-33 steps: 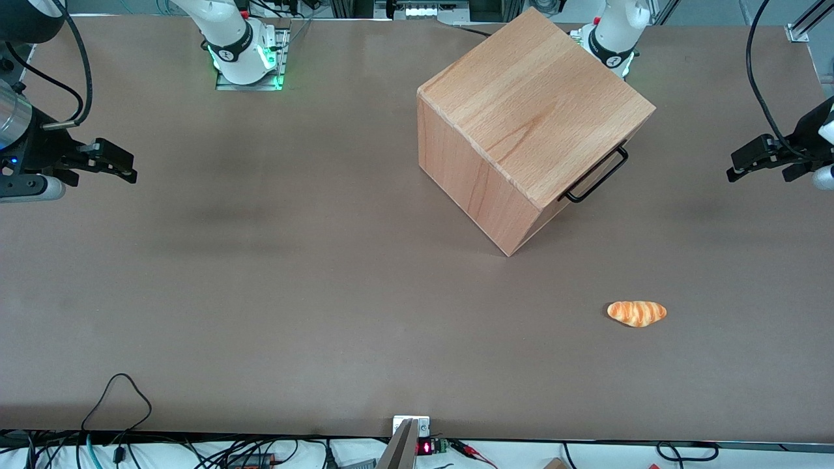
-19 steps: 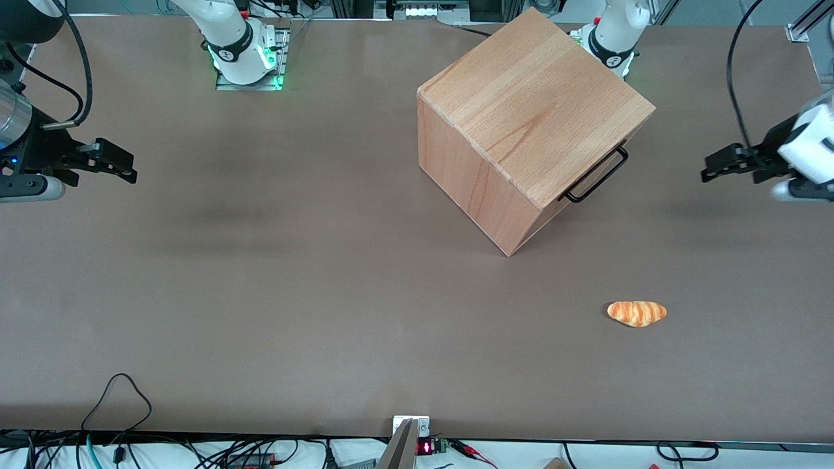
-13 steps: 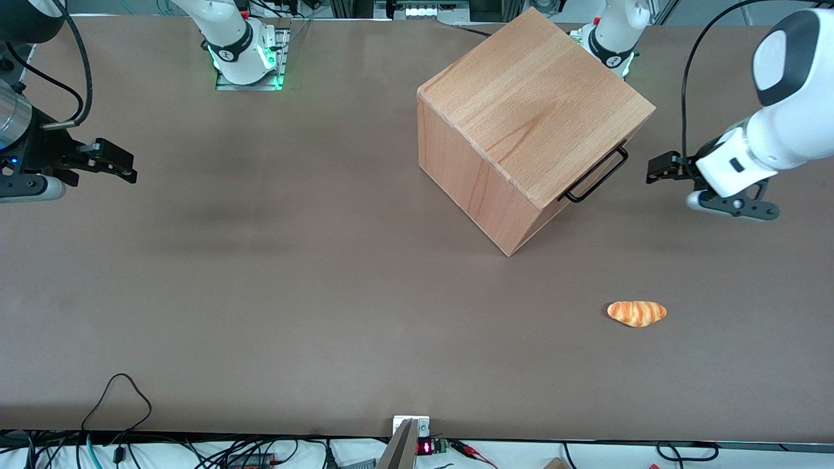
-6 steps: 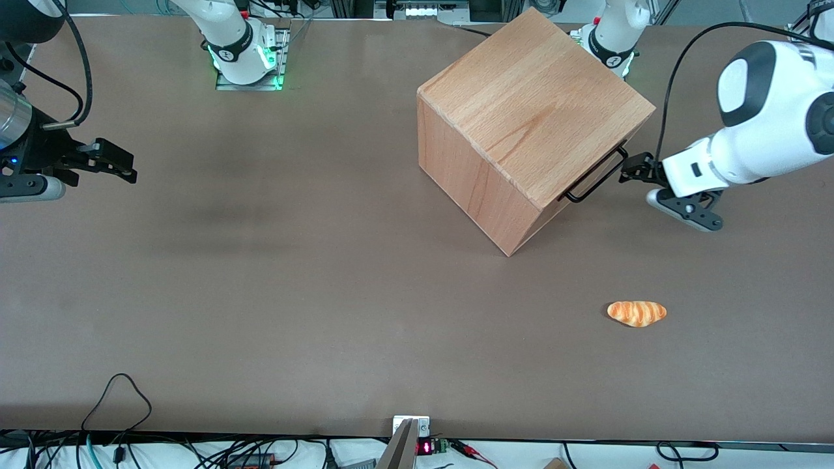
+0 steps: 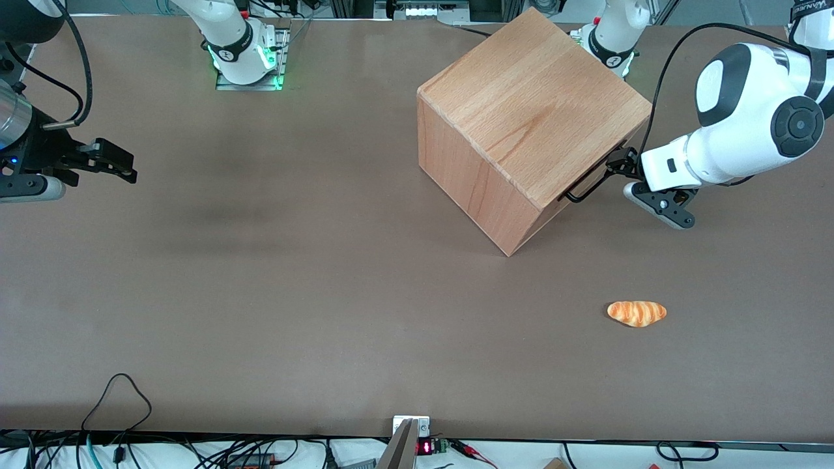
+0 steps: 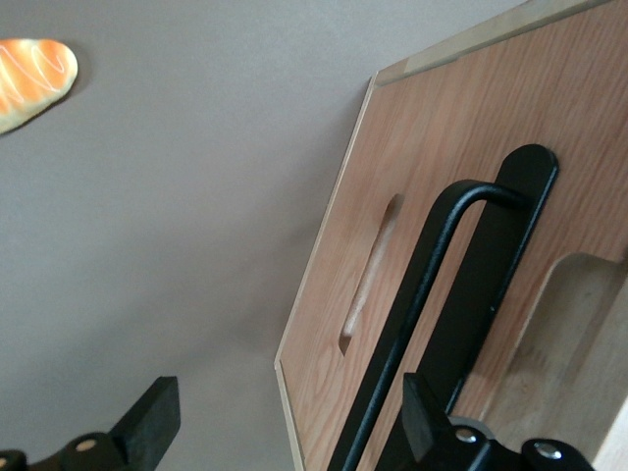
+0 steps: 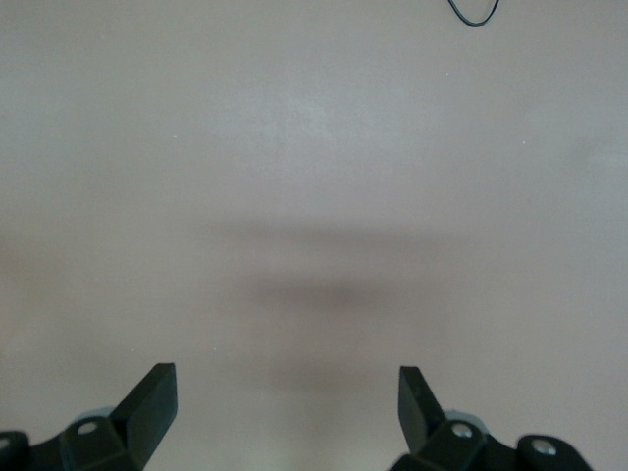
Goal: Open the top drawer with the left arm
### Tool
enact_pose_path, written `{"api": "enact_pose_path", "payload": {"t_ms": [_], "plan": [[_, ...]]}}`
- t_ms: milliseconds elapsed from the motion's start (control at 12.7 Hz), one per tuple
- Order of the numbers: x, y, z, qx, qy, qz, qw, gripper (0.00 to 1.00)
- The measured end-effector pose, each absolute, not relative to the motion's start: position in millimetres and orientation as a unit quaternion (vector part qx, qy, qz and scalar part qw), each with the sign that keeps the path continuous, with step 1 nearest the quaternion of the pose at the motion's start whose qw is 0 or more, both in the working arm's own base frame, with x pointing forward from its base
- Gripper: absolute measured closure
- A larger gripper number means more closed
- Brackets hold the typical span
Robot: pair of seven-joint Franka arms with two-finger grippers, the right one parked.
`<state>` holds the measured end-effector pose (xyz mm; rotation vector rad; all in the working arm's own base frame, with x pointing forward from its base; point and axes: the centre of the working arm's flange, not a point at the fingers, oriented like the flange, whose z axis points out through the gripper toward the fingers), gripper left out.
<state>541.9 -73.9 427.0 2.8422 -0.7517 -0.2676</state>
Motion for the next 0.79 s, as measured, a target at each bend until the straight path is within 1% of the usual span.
{"api": "enact_pose_path", "payload": {"t_ms": [787], "plan": [[542.5,-76.5,416.9,0.930,-0.342,-0.067,0.118,0.00]]}}
